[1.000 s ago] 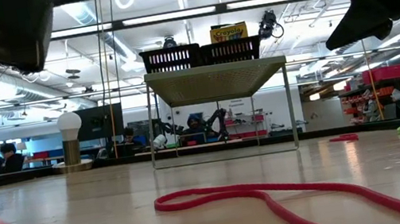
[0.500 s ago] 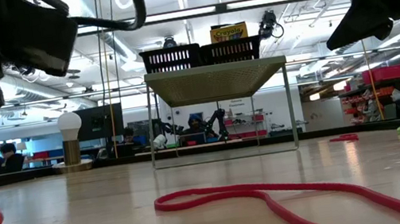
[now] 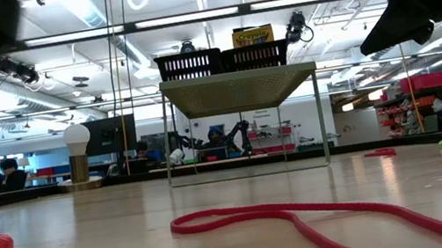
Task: Pick & Place Office Desk Supplies
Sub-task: Put the orange spiral keychain into the bottom left black bin
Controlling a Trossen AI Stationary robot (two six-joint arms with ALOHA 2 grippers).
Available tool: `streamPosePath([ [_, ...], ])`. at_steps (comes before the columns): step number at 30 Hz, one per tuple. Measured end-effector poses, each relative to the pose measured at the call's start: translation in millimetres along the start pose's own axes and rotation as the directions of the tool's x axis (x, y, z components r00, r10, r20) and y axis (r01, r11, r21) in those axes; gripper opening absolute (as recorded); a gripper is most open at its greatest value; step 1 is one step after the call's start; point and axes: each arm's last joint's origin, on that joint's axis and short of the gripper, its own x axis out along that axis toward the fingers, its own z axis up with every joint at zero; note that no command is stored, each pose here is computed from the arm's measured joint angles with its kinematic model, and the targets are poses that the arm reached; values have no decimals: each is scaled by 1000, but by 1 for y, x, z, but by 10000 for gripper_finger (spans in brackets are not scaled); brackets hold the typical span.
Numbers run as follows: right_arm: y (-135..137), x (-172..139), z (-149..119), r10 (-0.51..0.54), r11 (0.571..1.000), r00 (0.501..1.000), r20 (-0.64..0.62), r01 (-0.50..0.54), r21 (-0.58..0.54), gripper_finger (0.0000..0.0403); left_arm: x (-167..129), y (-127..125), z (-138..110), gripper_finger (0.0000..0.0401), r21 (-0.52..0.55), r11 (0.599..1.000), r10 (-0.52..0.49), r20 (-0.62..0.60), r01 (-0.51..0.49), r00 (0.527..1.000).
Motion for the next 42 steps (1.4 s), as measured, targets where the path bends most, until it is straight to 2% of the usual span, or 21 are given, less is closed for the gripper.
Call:
streamPosePath([
  [4, 0, 0, 0, 0, 1000, 1000, 0, 0, -1, 41, -8, 3, -18, 136, -135, 990, -50, 1, 50, 999],
  [8, 0, 0, 0, 0, 1000, 1000, 1, 0, -6, 41, -10, 4, -31, 136, -293, 950, -104, 33, 109, 994],
  [9, 0, 0, 0, 1, 1000, 1000, 2, -1, -6, 41, -10, 3, -32, 136, -305, 945, -113, 33, 117, 993],
  [15, 0, 0, 0, 0, 1000, 1000, 2, 0, -6, 41, -3, -3, -12, 136, -340, 932, -101, 86, 125, 991],
  [18, 0, 0, 0, 0, 1000, 1000, 2, 0, -5, 41, 0, 1, 0, 136, -350, 935, -22, 107, 58, 994],
  [22, 0, 0, 0, 0, 1000, 1000, 1, 0, 1, 41, 1, 6, 6, 136, -333, 942, 63, 52, -42, 997],
  [28, 0, 0, 0, 0, 1000, 1000, 1, 0, 0, 41, 0, 2, -4, 136, -305, 952, 6, 25, 2, 1000],
  [37, 0, 0, 0, -1, 1000, 1000, 2, 1, -26, 41, 21, 3, -5, 131, -321, 947, 46, 61, -23, 997],
  [39, 0, 0, 0, -1, 1000, 1000, 2, 1, -26, 41, 24, 2, -5, 118, -322, 947, 41, 66, -17, 997],
  [42, 0, 0, 0, -1, 1000, 1000, 2, 1, -25, 41, 25, 0, -6, 77, -299, 954, 16, 64, 4, 998],
])
